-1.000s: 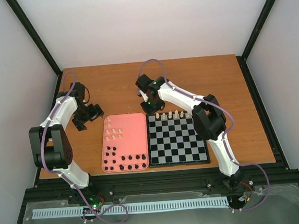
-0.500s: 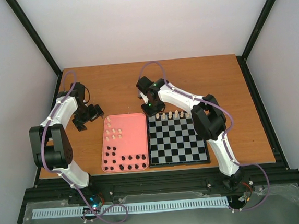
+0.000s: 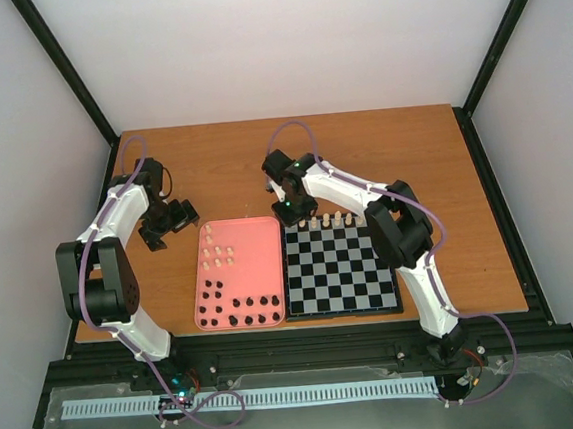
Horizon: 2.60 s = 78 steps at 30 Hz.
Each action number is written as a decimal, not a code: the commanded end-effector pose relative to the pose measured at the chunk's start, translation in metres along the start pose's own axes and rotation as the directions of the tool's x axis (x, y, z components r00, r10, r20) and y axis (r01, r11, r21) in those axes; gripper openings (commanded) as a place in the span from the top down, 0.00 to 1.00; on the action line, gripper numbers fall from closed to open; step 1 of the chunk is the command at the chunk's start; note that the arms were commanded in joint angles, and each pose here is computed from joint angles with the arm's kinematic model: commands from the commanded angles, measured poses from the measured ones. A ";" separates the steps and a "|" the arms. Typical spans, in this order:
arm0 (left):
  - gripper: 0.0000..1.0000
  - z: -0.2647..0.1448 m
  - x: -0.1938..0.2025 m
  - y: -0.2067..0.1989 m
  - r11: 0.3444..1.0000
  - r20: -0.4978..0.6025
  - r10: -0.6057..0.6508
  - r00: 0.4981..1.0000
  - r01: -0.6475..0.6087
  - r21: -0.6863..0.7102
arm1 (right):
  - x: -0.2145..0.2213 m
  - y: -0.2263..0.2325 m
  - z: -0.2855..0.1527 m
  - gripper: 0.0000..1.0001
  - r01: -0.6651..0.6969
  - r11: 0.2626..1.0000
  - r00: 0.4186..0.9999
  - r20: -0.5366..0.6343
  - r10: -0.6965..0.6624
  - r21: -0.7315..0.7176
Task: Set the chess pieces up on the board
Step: Place the chess piece on the chessboard, then pick up the chess piece from the storage box.
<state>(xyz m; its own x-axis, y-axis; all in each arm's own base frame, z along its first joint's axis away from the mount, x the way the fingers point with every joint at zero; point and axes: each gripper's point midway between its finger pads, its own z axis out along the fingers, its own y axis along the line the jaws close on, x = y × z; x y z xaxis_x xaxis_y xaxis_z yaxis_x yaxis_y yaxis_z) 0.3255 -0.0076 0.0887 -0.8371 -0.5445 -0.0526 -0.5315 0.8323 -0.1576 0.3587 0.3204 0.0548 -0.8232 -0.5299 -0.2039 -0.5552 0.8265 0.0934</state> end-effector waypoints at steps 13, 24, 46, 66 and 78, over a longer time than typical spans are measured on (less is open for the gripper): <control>0.00 -0.005 -0.007 -0.002 1.000 0.015 0.003 1.000 -0.003 0.009 | -0.002 0.011 0.009 0.91 0.030 0.999 1.000 -0.010 -0.030 -0.015; 0.00 -0.006 -0.008 -0.003 1.000 0.017 0.003 1.000 -0.004 0.013 | -0.023 0.016 -0.026 0.66 0.058 0.998 0.996 0.066 -0.057 -0.013; 0.00 -0.006 -0.004 0.000 1.000 0.015 -0.005 1.000 0.005 0.008 | -0.050 0.163 -0.011 0.53 0.279 0.925 0.957 0.150 -0.247 -0.259; 0.00 -0.006 -0.003 0.000 1.000 0.020 -0.003 1.000 0.003 0.013 | -0.047 0.174 0.029 0.57 0.267 0.917 0.963 0.114 -0.244 -0.295; 0.00 -0.006 -0.003 -0.001 1.000 0.019 -0.002 1.000 0.002 0.016 | -0.043 0.172 0.046 0.65 0.257 0.922 0.966 0.082 -0.243 -0.290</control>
<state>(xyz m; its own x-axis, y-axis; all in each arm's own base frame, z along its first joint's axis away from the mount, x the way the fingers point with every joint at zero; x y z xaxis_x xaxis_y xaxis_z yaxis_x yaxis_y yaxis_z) 0.3255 -0.0076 0.0887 -0.8371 -0.5445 -0.0529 -0.5314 0.8323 -0.1578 0.3050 0.4880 0.0397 -0.6525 -0.6962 -0.2992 -0.7564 0.5746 0.3126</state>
